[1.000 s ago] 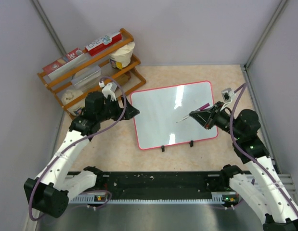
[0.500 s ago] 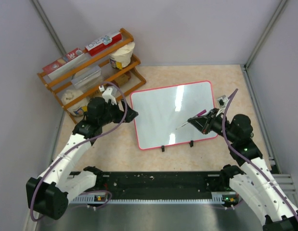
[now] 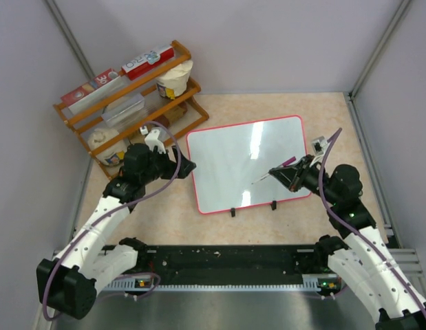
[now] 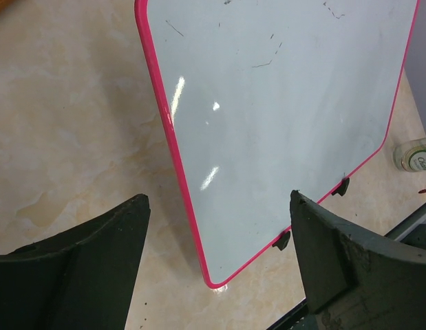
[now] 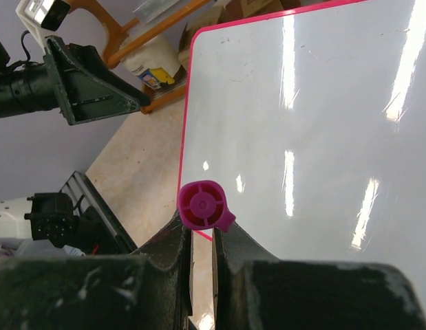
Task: Write a sentence on the whiteboard
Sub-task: Hold the whiteboard on the whiteboard stand.
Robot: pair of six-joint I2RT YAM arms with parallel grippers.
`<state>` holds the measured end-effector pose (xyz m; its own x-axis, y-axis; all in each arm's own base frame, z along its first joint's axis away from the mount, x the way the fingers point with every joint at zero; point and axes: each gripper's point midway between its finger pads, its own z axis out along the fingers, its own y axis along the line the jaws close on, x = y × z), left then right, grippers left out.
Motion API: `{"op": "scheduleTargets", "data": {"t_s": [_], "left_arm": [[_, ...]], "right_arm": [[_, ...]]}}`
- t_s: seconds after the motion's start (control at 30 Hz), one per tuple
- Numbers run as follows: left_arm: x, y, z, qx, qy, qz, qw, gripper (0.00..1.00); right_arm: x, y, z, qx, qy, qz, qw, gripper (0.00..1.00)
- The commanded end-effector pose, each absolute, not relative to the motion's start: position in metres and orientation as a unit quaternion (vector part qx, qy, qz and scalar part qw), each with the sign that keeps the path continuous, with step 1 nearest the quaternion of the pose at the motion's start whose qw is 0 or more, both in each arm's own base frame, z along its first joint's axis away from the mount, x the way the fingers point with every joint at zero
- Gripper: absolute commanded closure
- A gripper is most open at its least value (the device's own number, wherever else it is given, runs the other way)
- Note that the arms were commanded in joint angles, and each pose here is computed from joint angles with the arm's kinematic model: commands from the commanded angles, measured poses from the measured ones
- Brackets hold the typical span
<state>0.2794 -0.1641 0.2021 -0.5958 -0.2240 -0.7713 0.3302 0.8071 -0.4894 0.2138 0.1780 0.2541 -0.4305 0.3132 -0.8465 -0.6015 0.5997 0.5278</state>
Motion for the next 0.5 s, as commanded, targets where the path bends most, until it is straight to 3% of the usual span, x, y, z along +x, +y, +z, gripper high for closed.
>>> {"op": "scheduleTargets", "data": {"t_s": [0.0, 0.47], "left_arm": [[0.2822, -0.1642, 0.2214, 0.036, 0.81, -0.322, 0.488, 0.14], [0.2779, -0.1666, 0.2227, 0.044, 0.806, -0.331, 0.489, 0.08]], "right_arm": [[0.2147, 0.1819, 0.2605, -0.107, 0.714, 0.446, 0.529, 1.0], [0.2139, 0.1816, 0.2558, -0.103, 0.717, 0.447, 0.526, 1.0]]}}
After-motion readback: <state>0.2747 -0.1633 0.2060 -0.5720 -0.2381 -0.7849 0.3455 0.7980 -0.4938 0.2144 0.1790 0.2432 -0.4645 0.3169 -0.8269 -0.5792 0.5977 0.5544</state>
